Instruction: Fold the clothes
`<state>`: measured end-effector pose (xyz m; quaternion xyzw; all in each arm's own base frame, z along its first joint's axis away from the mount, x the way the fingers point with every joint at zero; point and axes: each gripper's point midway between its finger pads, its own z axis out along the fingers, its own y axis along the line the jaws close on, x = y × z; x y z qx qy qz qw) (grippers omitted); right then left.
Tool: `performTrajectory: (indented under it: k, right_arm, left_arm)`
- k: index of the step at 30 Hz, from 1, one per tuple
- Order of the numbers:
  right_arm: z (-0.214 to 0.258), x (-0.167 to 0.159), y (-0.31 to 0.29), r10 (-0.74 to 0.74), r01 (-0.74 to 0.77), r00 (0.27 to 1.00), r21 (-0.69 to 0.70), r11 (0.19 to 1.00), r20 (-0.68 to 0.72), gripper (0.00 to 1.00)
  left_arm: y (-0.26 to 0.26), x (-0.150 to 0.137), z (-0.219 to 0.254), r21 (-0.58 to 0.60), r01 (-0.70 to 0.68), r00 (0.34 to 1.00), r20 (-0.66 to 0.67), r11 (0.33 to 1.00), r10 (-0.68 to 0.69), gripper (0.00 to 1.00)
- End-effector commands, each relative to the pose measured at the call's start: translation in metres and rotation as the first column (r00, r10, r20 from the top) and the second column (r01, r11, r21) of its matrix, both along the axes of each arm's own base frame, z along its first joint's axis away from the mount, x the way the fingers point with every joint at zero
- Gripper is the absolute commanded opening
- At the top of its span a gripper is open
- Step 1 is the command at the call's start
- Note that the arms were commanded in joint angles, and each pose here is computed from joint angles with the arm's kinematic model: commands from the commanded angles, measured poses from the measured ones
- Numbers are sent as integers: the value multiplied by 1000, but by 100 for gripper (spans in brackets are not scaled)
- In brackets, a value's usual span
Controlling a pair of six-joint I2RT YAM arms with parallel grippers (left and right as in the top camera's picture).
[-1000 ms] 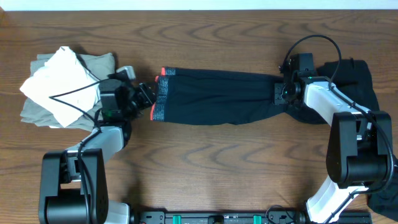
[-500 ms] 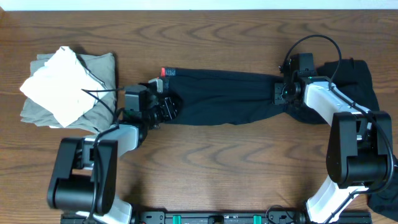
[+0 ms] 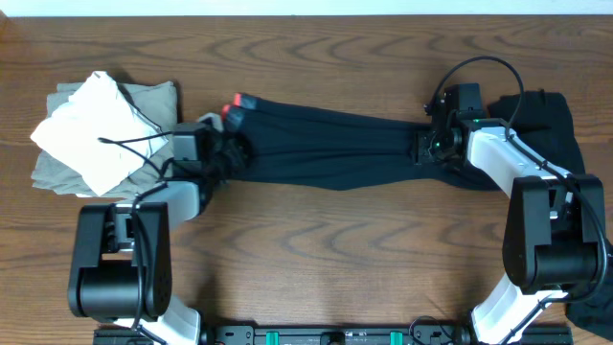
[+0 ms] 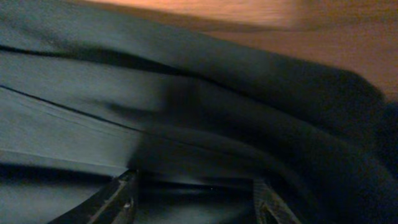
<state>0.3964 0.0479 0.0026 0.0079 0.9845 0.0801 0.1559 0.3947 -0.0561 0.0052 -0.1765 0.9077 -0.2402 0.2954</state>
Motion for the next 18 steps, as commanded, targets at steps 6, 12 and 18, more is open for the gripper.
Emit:
performTrajectory:
  k: [6, 12, 18]
  right_arm:
    - [-3, -14, -6, -26, 26, 999, -5, 1000, -38, 61]
    - [-3, -10, -29, -73, 71, 997, -102, 992, -17, 62]
    - [1, 3, -45, -110, 115, 993, -142, 983, 39, 68]
  left_arm:
    - [86, -50, -65, 215, -242, 935, -211, 946, 287, 38]
    - [103, -55, -67, 218, -285, 916, -224, 933, 332, 38]
    - [105, -57, -67, 216, -292, 912, -232, 932, 339, 38]
